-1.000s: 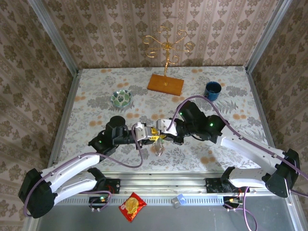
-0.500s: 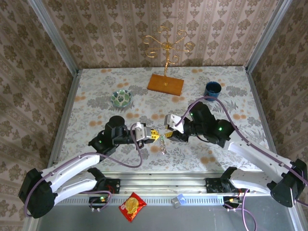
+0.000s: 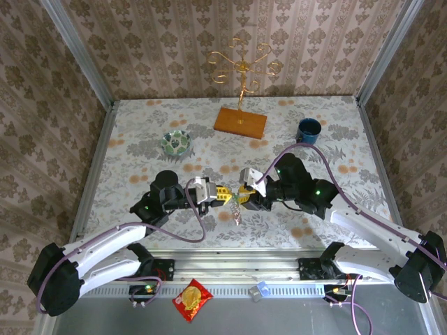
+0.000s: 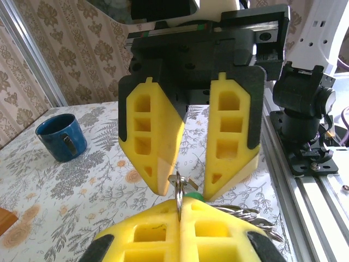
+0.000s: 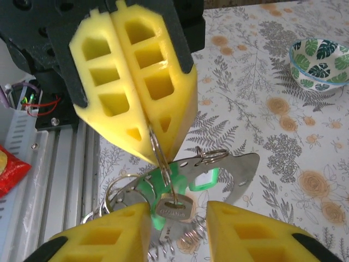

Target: Put the keys on the keyring

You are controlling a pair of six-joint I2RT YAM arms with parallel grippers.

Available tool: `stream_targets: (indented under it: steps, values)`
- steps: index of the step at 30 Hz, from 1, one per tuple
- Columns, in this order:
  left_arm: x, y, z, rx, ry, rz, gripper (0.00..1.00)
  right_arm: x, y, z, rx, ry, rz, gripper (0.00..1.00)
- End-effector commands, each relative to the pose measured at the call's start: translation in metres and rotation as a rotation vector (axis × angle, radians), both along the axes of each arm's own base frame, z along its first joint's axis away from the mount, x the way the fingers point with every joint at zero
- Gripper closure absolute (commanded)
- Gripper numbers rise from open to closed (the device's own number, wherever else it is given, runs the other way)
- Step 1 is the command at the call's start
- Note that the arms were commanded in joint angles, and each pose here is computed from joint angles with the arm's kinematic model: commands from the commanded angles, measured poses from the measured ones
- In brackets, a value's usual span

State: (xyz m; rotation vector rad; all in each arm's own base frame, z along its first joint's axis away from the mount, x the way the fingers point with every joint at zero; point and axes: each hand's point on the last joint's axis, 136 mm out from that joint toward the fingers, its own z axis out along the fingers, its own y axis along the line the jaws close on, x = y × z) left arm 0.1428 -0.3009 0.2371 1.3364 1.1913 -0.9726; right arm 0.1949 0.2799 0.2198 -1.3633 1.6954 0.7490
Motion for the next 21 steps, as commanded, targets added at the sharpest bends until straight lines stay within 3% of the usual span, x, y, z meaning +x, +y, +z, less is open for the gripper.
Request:
stream_targets:
  steps: [1,11,21]
  values:
    - [-0.003,0.000,0.011,-0.047,-0.012,-0.026,1.00,-0.002,0.003,0.006,0.032,-0.005,0.014,0.74]
    - [-0.007,-0.001,0.018,-0.075,-0.023,-0.047,1.00,0.002,0.001,-0.002,-0.026,-0.007,0.011,1.00]
    - [-0.006,-0.001,0.022,-0.091,-0.051,-0.045,1.00,-0.002,0.004,-0.007,-0.036,0.019,0.038,1.00]
